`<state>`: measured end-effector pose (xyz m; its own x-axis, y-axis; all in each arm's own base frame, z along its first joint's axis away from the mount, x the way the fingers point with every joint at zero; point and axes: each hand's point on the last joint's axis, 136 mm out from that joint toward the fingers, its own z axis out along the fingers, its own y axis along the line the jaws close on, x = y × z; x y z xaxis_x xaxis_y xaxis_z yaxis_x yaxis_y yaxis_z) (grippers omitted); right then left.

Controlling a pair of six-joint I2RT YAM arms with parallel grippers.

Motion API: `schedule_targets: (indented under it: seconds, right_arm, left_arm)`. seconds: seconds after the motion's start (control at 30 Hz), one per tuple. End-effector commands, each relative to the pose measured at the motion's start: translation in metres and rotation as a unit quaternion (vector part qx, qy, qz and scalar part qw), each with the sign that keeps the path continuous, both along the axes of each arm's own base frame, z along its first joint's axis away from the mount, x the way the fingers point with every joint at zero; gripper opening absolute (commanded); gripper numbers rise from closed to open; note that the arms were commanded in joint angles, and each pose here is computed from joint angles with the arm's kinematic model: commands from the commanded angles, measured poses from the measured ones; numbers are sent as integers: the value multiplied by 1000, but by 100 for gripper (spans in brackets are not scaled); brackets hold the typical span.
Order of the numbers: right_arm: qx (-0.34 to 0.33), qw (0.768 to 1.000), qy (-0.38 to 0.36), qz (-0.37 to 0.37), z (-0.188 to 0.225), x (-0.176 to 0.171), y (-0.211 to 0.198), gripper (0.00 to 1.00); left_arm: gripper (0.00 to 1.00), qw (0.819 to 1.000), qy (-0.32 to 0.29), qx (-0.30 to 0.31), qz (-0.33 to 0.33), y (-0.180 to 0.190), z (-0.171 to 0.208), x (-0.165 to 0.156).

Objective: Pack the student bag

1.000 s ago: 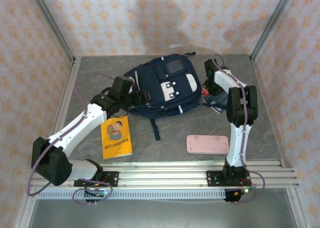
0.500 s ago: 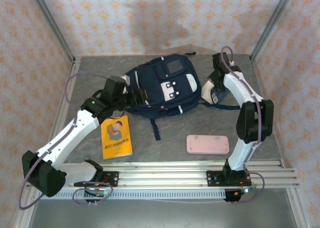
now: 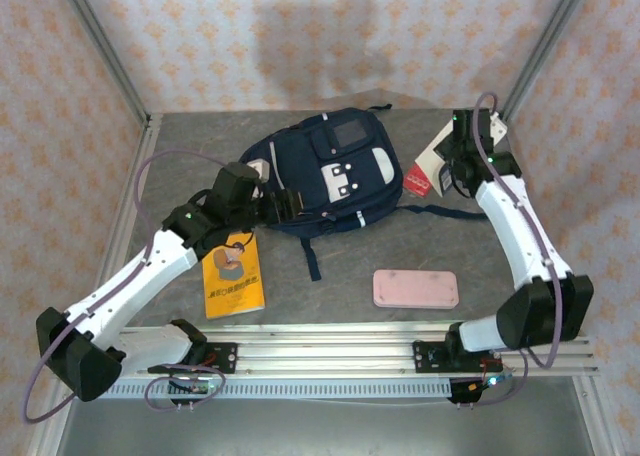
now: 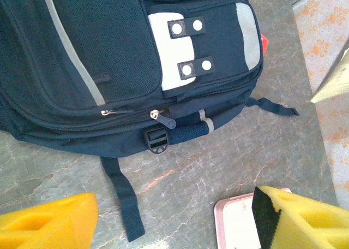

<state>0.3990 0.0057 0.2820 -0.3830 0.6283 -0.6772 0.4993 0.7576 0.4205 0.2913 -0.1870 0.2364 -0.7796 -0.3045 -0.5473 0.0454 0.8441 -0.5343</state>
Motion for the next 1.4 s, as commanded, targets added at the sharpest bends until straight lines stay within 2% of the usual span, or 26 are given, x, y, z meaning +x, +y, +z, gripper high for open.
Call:
schedule_targets:
  seconds: [0.0, 0.1, 0.2, 0.3, 0.43, 0.57, 0.67, 0.83, 0.93, 1.13, 1.27, 1.37]
  right_arm:
    - [0, 996, -76, 41, 49, -9, 16, 0]
    - [42, 987, -116, 104, 71, -19, 45, 0]
    - [100, 965, -156, 184, 87, -32, 83, 0]
    - [174, 924, -205, 271, 101, -48, 122, 0]
    - [273, 858, -248, 358, 115, -70, 159, 0]
    - [326, 806, -269, 414, 125, -92, 178, 0]
    - [351, 776, -274, 446, 128, -107, 187, 0]
    - [400, 713, -301, 491, 139, -135, 196, 0]
    - [417, 691, -312, 501, 140, -145, 197, 0]
    - [432, 669, -315, 516, 134, -155, 209, 0]
    - [444, 649, -326, 525, 139, -163, 213, 0]
    - [454, 636, -334, 526, 144, -167, 212, 0]
  left_arm:
    - [76, 1000, 5, 10, 16, 10, -5, -6]
    - [76, 1000, 4, 8, 18, 10, -6, -6]
    - [77, 1000, 0, -5, 11, 3, -5, -3]
    - [79, 1000, -1, -29, -6, -11, 0, 3]
    - [81, 997, -12, -67, -21, -25, 12, 14]
    - [82, 994, -10, -111, -8, -18, 18, 31]
    - [82, 981, -10, -194, 8, -10, 21, 48]
    - [82, 959, -32, -279, -47, -33, 50, 50]
    - [84, 946, -47, -314, -71, -43, 68, 47]
    - [85, 924, -64, -354, -129, -74, 98, 30]
    - [85, 923, -58, -355, -135, -84, 97, 27]
    - [85, 931, -49, -340, -126, -83, 85, 30]
